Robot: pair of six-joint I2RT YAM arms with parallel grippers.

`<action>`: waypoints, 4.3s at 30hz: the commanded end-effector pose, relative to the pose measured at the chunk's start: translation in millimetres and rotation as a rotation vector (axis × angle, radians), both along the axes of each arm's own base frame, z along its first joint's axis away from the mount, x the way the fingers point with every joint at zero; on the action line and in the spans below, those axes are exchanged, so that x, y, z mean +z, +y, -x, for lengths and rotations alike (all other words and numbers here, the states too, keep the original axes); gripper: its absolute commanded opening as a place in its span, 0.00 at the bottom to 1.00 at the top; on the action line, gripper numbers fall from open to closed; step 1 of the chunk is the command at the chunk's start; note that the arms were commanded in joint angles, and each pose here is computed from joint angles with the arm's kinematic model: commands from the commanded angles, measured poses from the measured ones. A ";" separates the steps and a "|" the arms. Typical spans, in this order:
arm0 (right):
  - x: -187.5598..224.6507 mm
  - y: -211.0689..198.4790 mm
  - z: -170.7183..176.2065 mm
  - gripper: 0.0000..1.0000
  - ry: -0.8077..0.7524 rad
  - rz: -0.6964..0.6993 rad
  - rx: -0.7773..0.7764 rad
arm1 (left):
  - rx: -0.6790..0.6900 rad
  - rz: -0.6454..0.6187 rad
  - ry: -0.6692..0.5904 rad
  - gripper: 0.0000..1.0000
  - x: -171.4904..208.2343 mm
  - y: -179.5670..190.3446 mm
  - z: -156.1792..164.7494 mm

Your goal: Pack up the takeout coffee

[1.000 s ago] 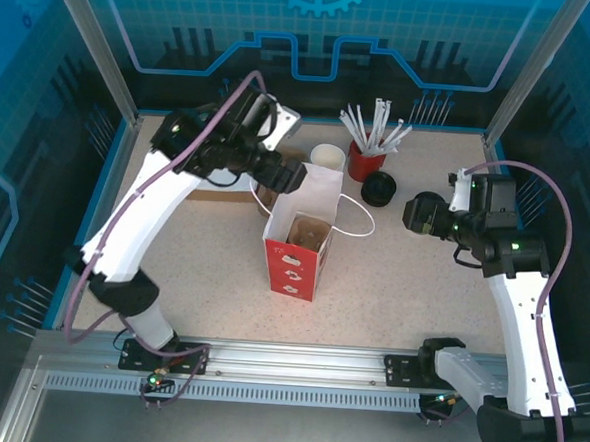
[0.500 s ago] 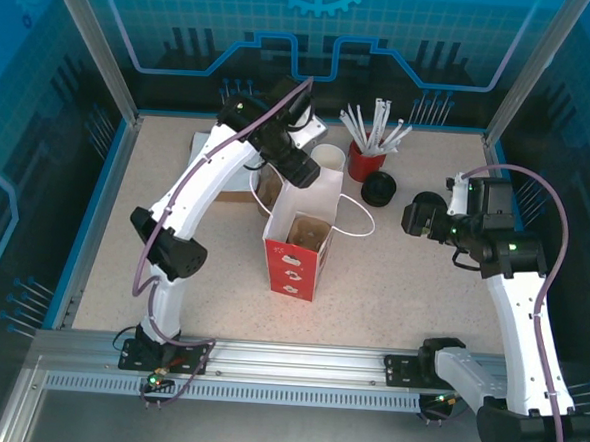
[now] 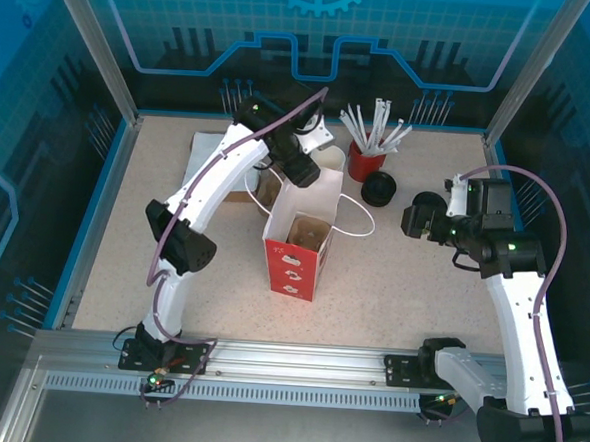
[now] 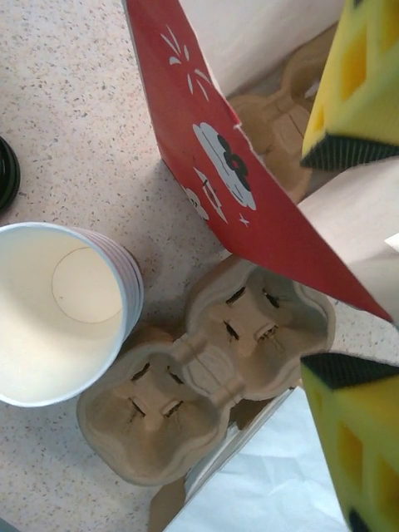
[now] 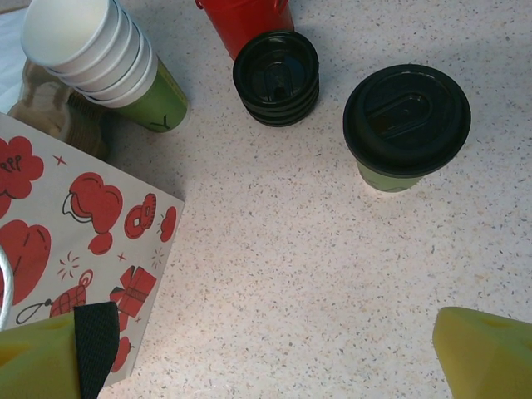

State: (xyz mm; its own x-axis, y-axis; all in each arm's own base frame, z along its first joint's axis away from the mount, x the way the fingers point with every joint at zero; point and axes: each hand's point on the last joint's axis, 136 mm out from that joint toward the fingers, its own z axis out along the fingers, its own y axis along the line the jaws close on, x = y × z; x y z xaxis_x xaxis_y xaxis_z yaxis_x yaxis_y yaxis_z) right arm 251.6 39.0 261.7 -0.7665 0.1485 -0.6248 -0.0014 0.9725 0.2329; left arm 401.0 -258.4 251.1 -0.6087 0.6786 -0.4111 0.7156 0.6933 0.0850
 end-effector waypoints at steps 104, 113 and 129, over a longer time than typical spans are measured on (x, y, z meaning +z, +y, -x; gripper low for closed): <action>-172.0 -66.6 -143.7 0.98 0.664 0.195 0.036 | 0.694 0.556 -0.300 0.99 101.2 148.1 139.7; -174.7 -63.8 -142.5 0.91 0.672 0.190 0.048 | 0.690 0.549 -0.295 0.99 98.7 148.0 140.1; -126.0 -57.8 -111.2 0.87 0.609 0.217 0.058 | 0.669 0.563 -0.282 0.99 96.1 140.2 134.7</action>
State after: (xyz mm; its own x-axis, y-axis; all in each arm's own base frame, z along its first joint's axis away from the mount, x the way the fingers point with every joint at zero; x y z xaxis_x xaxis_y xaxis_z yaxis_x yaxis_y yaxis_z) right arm 381.3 -25.5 112.1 -0.9958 0.0477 -0.0780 0.0464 0.9988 0.0182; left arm 261.5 -117.0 345.0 -0.6384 -0.1345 -0.7579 0.1414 0.9473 -0.2873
